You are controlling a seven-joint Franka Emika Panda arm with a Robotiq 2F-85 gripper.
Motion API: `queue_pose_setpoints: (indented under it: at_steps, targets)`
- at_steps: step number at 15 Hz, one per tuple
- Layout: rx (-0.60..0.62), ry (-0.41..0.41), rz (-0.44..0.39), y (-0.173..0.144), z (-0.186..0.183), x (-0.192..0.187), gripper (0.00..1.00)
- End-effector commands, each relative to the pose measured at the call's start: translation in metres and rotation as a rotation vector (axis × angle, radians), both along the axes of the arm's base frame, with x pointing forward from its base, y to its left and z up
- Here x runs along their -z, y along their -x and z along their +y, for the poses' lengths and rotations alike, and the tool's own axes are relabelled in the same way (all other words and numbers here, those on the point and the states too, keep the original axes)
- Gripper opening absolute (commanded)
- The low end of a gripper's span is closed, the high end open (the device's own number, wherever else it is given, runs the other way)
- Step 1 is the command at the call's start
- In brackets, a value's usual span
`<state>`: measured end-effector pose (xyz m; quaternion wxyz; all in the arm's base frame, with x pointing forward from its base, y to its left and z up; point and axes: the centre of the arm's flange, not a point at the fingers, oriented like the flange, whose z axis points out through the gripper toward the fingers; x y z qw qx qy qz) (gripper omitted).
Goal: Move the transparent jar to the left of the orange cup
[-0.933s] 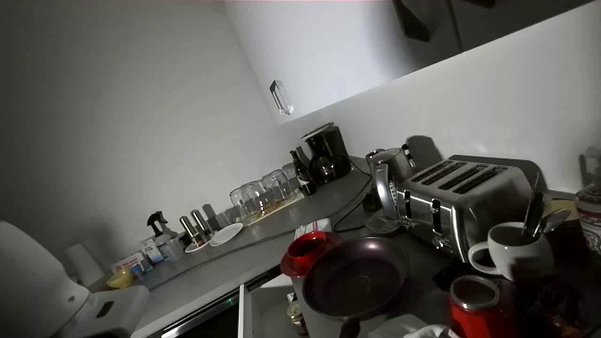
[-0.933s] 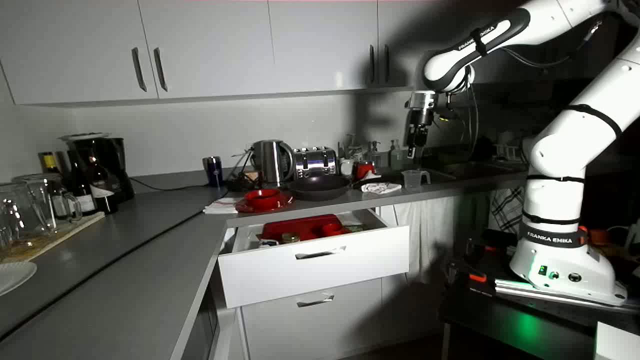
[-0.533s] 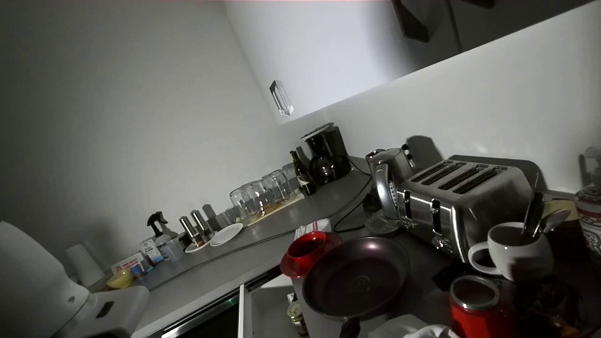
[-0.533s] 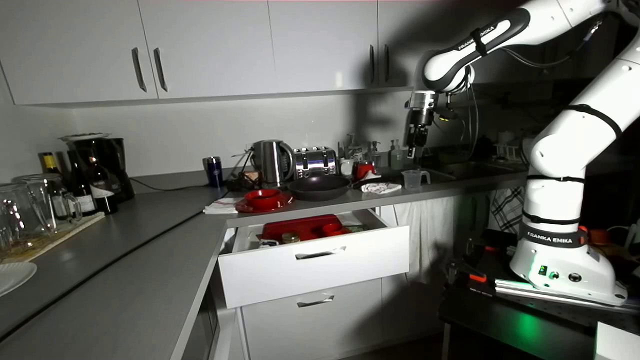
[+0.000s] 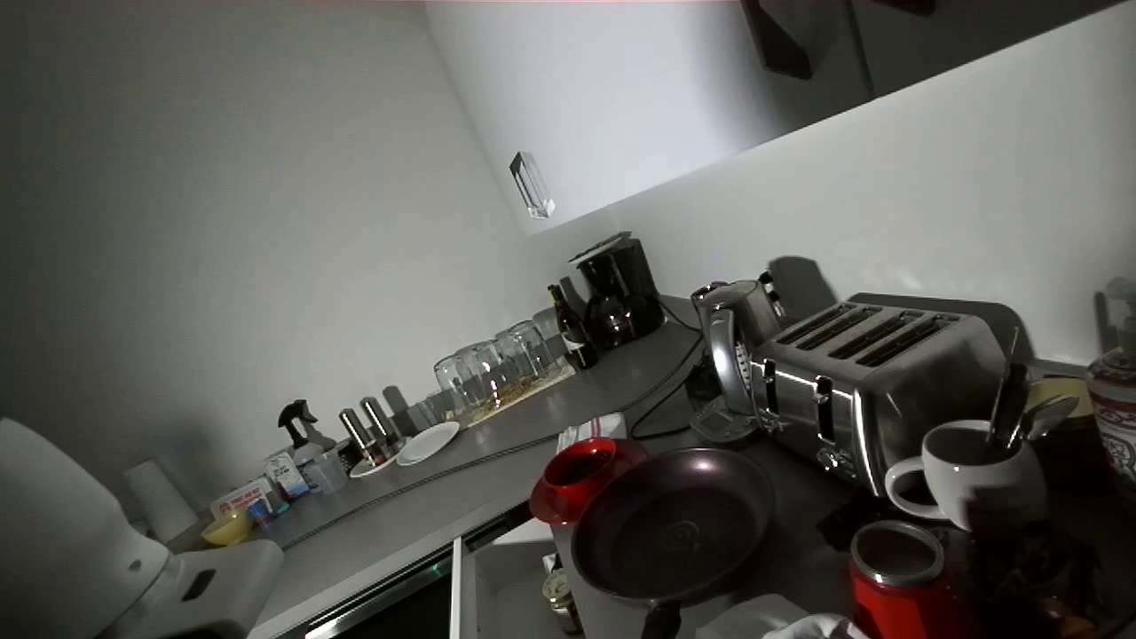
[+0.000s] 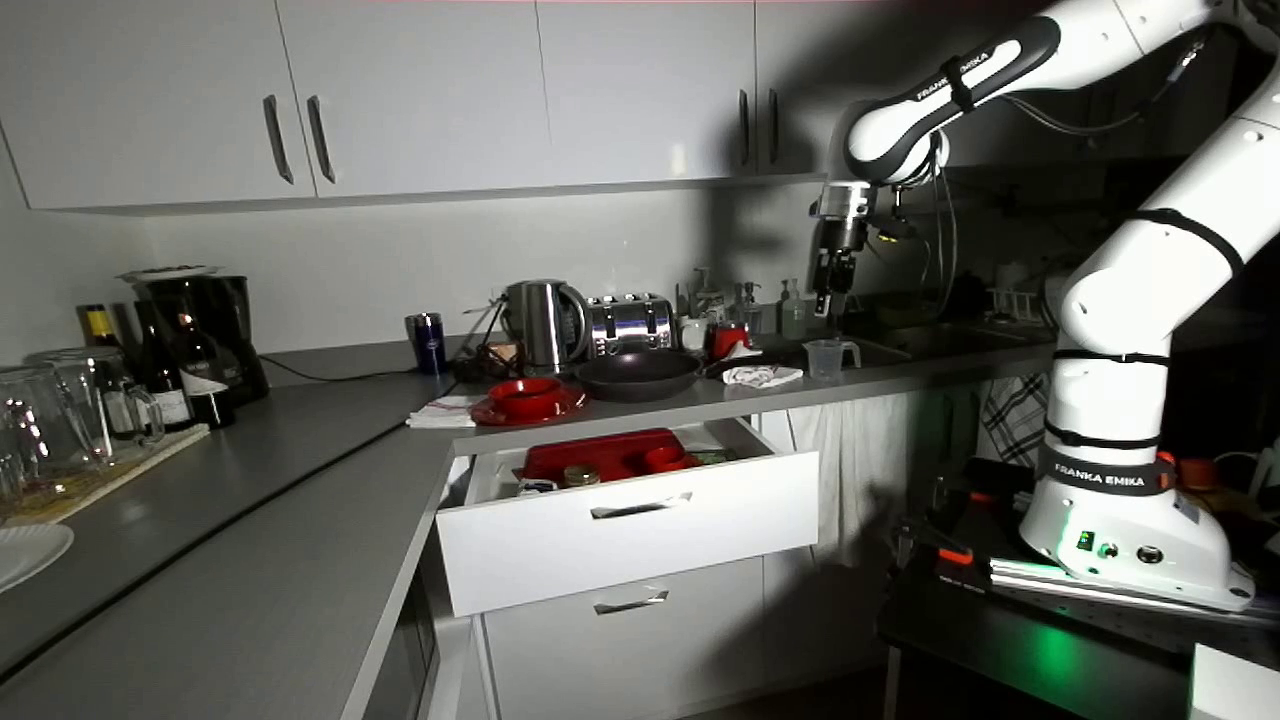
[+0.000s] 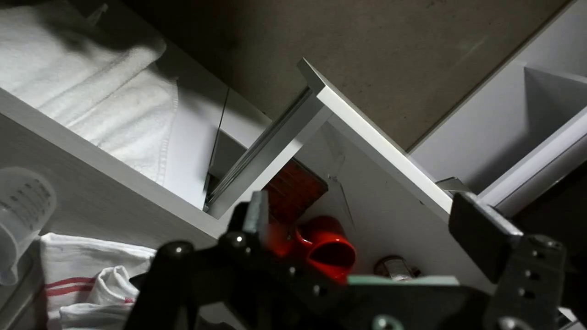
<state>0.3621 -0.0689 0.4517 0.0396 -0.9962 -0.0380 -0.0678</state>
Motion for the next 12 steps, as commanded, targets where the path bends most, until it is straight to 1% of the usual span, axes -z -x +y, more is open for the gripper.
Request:
queue_pose_setpoints:
  at_steps: [1, 4, 6, 8, 12]
  targets:
    - [0.0, 0.0, 0.0, 0.0, 0.0, 0.0, 1.0]
    - [0.052, -0.003, -0.004, -0.007, -0.005, 0.005, 1.0]
    - [0.108, -0.013, -0.013, -0.013, -0.016, 0.005, 1.0]
    - [0.178, -0.026, -0.036, -0.019, -0.031, 0.002, 1.0]
    - [0.353, -0.088, -0.091, -0.03, -0.071, -0.011, 1.0]
